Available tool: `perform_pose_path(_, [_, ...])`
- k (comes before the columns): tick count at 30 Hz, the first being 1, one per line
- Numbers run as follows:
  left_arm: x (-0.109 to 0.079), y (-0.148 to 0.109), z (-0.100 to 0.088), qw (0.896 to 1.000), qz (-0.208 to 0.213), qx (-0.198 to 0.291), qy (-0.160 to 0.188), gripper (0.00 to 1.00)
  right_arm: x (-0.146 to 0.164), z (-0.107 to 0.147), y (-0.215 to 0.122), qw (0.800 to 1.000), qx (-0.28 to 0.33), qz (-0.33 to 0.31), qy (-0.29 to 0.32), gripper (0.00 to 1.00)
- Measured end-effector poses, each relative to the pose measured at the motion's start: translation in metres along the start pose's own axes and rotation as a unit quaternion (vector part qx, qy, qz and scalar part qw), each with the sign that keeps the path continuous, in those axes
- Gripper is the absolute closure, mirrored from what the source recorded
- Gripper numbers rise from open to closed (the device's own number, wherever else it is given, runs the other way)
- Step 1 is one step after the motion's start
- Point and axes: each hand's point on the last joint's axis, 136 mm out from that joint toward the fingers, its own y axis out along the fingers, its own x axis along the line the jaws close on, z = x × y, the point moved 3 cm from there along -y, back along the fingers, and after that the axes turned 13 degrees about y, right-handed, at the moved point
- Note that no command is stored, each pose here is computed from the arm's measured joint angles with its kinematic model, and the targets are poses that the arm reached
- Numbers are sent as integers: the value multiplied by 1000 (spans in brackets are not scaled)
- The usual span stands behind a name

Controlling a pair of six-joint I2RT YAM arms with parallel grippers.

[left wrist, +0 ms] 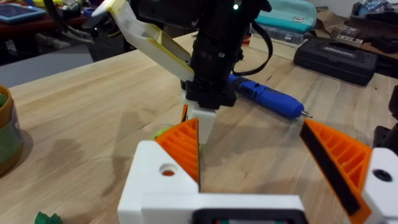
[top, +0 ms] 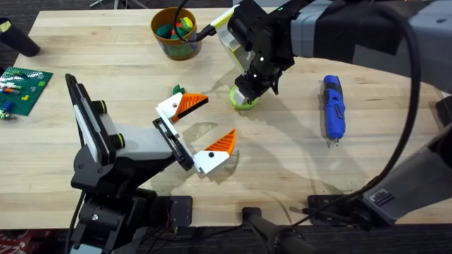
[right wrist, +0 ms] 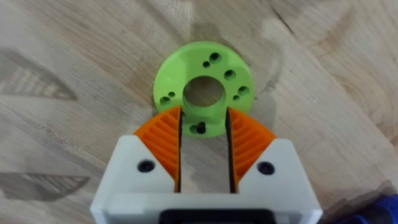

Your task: Pick up the gripper from the table and insert it into the empty holder that is missing its gripper. Then pick up a screw, insert it into the mounting hole, and use the screwdriver to tighten it. Finally, clean up the table by picking up the vegetable and placing it into the bucket.

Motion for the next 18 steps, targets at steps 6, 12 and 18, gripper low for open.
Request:
perform_pose_path(6, [0, 0, 0, 1000, -1, -1, 1, 14, 0, 2, 0, 1000, 4, 0, -6, 626])
perform_pose_path(12, [0, 0, 0, 1000, -1, -1, 1, 14, -1, 8, -1, 1000, 21, 2, -13, 626])
perform_pose_path(18, [0, 0, -1, 1000, -1, -1, 1, 14, -3, 18, -2, 999, 44, 5, -15, 626])
